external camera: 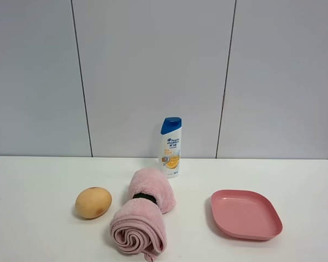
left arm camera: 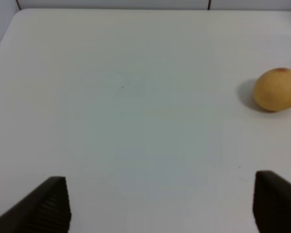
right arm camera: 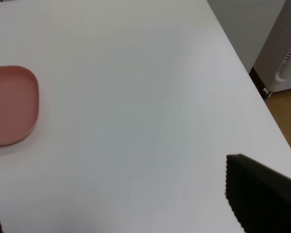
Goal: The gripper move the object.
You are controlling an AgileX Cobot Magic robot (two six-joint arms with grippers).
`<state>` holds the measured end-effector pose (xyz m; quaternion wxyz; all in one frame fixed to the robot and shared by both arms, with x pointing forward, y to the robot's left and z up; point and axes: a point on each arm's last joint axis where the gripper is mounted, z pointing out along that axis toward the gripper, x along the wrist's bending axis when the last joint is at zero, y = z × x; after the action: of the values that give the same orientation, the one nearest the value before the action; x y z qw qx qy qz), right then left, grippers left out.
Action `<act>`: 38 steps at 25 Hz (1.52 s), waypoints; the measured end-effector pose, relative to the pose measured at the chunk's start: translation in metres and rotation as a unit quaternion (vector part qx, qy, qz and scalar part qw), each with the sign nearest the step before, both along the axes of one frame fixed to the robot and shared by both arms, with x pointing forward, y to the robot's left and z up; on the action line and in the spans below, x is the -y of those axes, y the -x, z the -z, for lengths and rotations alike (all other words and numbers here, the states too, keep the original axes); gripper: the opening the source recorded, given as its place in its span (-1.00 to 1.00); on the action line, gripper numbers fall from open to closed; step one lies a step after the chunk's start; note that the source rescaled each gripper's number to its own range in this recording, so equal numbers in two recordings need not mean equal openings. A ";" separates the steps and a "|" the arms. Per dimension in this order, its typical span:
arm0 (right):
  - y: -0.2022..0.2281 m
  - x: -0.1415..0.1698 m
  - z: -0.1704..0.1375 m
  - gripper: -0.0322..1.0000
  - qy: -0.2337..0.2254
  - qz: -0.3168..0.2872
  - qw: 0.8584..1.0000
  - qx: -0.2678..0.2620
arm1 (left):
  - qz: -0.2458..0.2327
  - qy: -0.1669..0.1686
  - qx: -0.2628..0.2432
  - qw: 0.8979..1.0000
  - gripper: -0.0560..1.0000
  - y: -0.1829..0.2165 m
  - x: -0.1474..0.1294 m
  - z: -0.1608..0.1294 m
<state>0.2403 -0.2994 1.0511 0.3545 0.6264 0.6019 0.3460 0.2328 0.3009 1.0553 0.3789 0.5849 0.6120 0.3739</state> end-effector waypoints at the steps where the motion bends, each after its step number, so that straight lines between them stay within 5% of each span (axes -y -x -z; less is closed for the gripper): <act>1: 0.000 0.000 0.000 0.84 0.000 0.000 1.000 0.000 | 0.000 0.000 0.000 1.000 1.00 0.000 0.000 0.000; 38: 0.000 0.000 0.000 0.84 0.000 0.000 1.000 0.000 | 0.000 0.000 0.000 1.000 1.00 0.000 0.000 0.000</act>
<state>0.2403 -0.2994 1.0511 0.3545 0.6264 0.6019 0.3460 0.2328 0.3009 1.0553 0.3789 0.5849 0.6120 0.3739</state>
